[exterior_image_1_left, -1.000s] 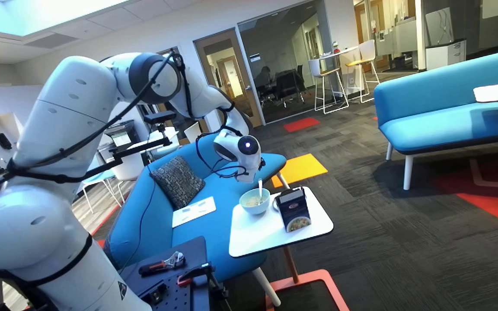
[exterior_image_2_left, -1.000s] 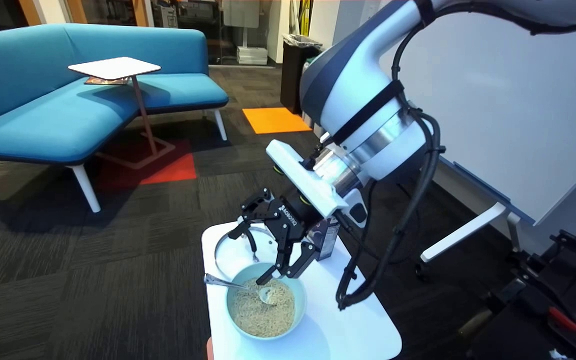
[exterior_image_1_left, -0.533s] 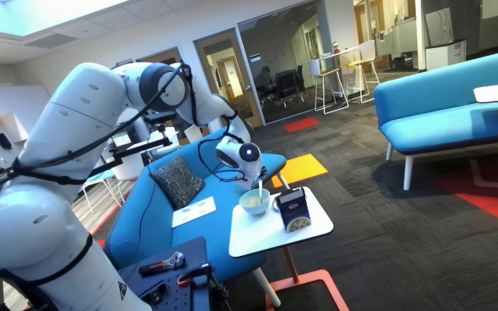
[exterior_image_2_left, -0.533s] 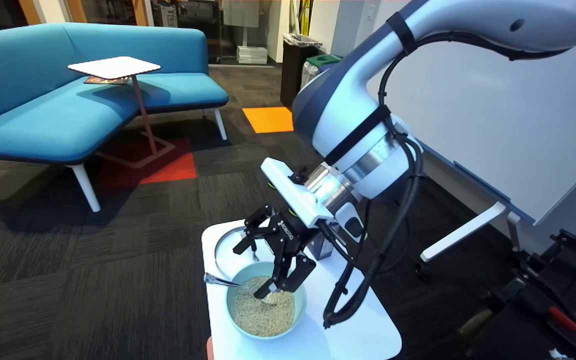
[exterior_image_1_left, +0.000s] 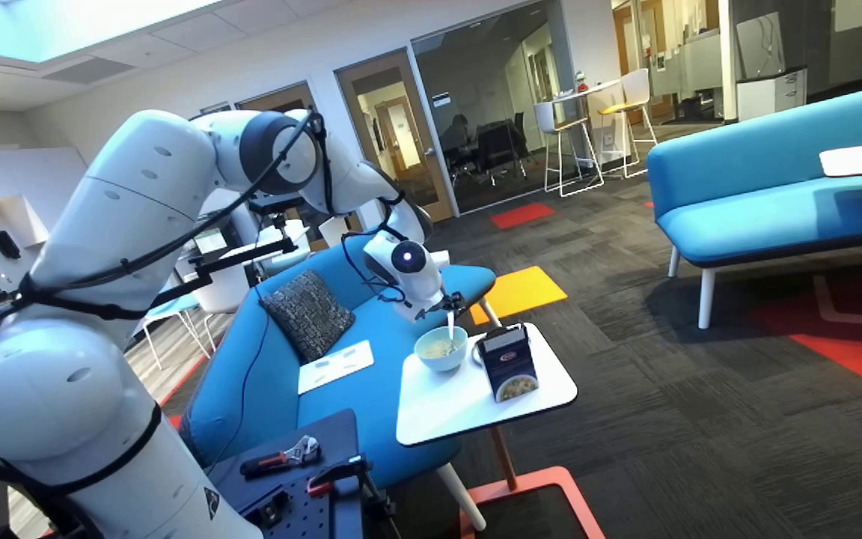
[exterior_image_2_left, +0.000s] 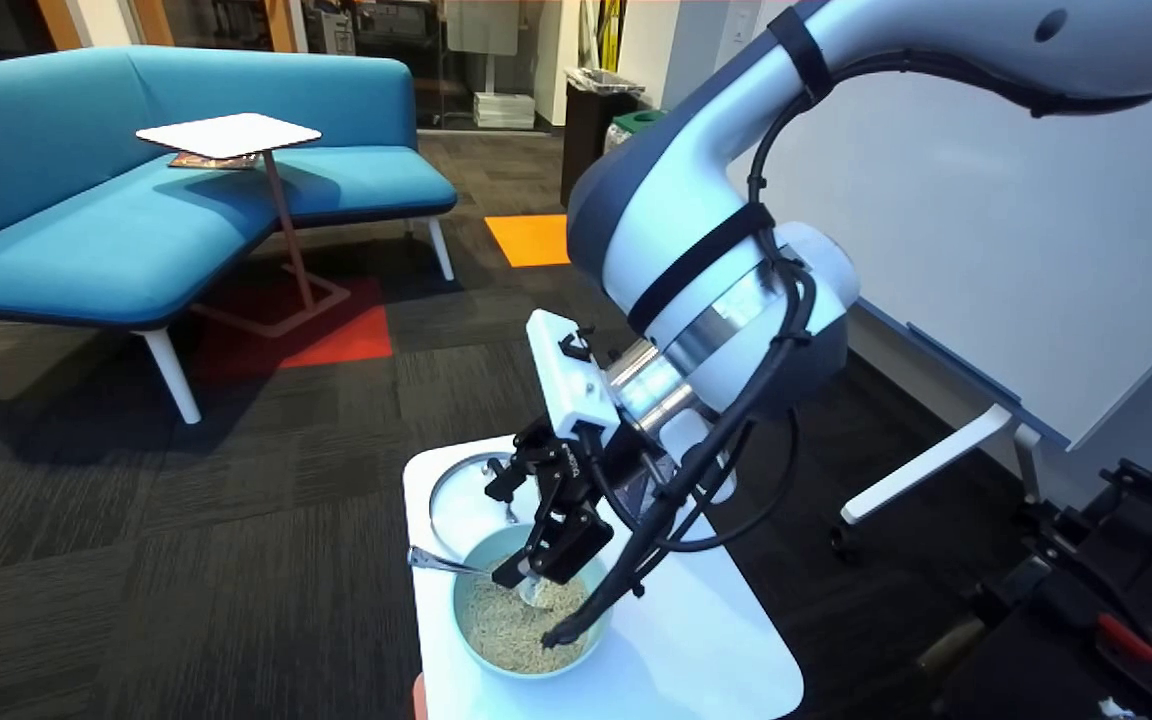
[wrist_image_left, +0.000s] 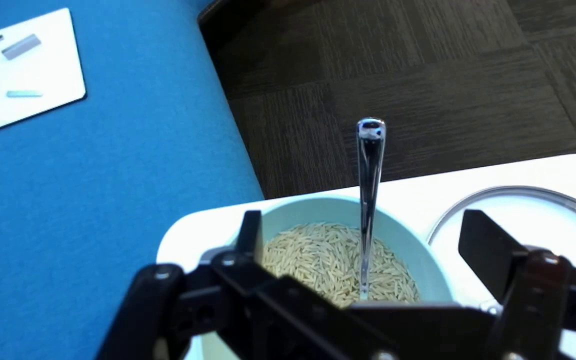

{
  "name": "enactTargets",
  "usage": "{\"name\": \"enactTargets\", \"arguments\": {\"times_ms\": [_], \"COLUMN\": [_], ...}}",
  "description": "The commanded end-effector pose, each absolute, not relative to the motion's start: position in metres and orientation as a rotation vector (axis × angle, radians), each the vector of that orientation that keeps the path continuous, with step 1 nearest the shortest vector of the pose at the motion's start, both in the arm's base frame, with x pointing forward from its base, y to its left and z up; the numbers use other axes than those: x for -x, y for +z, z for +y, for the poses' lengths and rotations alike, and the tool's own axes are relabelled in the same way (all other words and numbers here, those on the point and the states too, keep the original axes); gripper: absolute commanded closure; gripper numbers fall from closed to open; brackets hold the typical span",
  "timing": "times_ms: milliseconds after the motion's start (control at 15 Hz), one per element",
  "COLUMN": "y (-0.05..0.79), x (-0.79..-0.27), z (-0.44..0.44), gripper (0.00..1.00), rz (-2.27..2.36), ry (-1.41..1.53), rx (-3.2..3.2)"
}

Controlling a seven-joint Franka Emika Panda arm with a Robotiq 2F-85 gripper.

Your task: Use the spoon to stir the contents in the blue bowl

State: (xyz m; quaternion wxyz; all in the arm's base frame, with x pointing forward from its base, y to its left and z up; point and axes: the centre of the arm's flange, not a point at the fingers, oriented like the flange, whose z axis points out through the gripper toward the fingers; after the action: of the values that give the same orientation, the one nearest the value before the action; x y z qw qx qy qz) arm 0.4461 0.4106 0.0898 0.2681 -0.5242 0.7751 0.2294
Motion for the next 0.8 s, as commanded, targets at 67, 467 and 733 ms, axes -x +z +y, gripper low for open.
{"name": "enactTargets", "arguments": {"times_ms": [67,467,733], "y": [0.092,0.074,0.066], "x": [-0.445,-0.453,-0.464], "z": [0.441,0.46,0.468], "gripper": [0.0,0.0,0.0], "rz": [2.224,2.233,2.241], "ry": [0.584,0.579,0.592], "rx": [1.271,1.224,1.206]}}
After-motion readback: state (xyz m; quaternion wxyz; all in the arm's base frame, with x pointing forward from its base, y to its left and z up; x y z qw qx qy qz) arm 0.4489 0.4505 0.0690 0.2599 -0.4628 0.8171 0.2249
